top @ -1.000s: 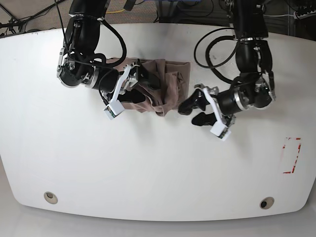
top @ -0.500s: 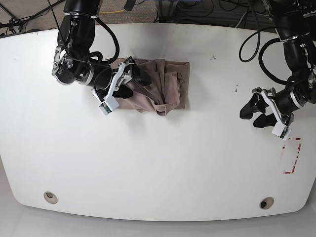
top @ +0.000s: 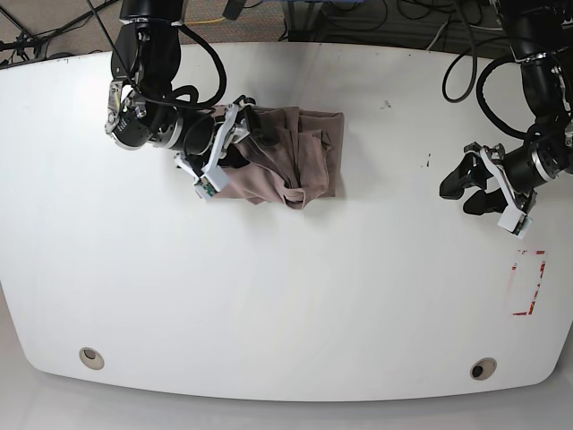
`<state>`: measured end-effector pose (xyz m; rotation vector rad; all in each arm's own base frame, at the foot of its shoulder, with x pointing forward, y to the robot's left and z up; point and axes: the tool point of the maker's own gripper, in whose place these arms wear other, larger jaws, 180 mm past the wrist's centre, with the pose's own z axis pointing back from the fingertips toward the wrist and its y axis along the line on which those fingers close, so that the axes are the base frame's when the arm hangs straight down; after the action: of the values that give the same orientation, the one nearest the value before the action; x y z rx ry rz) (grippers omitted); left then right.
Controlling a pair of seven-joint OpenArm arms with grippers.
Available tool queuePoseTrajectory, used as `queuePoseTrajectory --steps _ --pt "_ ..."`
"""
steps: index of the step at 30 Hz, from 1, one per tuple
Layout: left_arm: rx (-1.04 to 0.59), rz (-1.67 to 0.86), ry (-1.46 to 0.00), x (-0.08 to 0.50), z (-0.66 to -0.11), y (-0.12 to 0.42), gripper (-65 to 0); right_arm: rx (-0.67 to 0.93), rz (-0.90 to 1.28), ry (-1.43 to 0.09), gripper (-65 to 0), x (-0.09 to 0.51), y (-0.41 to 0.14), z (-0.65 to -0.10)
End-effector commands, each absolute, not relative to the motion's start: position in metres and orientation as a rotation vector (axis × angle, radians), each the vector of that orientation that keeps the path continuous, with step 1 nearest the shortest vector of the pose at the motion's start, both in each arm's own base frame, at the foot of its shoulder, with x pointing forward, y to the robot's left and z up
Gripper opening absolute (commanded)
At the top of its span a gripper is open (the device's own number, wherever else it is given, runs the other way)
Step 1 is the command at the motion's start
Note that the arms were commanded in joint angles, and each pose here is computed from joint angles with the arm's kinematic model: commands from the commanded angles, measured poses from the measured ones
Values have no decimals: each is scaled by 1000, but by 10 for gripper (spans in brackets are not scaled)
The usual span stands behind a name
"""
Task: Fold the T-shirt properly
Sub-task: 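Release the shirt with the left gripper and press it with the right, then grasp the folded shirt bundle with both grippers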
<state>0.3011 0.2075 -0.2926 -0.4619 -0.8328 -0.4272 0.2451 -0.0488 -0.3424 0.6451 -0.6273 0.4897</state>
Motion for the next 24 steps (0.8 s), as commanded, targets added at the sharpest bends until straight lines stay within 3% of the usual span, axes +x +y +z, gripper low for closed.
queuePoseTrajectory --steps 1,15,24 --pt "-460 -441 -888 307 -277 209 -299 660 491 -674 -285 250 -48 -333" --pt "-464 -450 -885 304 -277 206 -299 880 681 -645 -284 220 54 -320" --pt "-428 -534 -881 303 -268 199 -299 869 694 -647 -285 242 58 -321"
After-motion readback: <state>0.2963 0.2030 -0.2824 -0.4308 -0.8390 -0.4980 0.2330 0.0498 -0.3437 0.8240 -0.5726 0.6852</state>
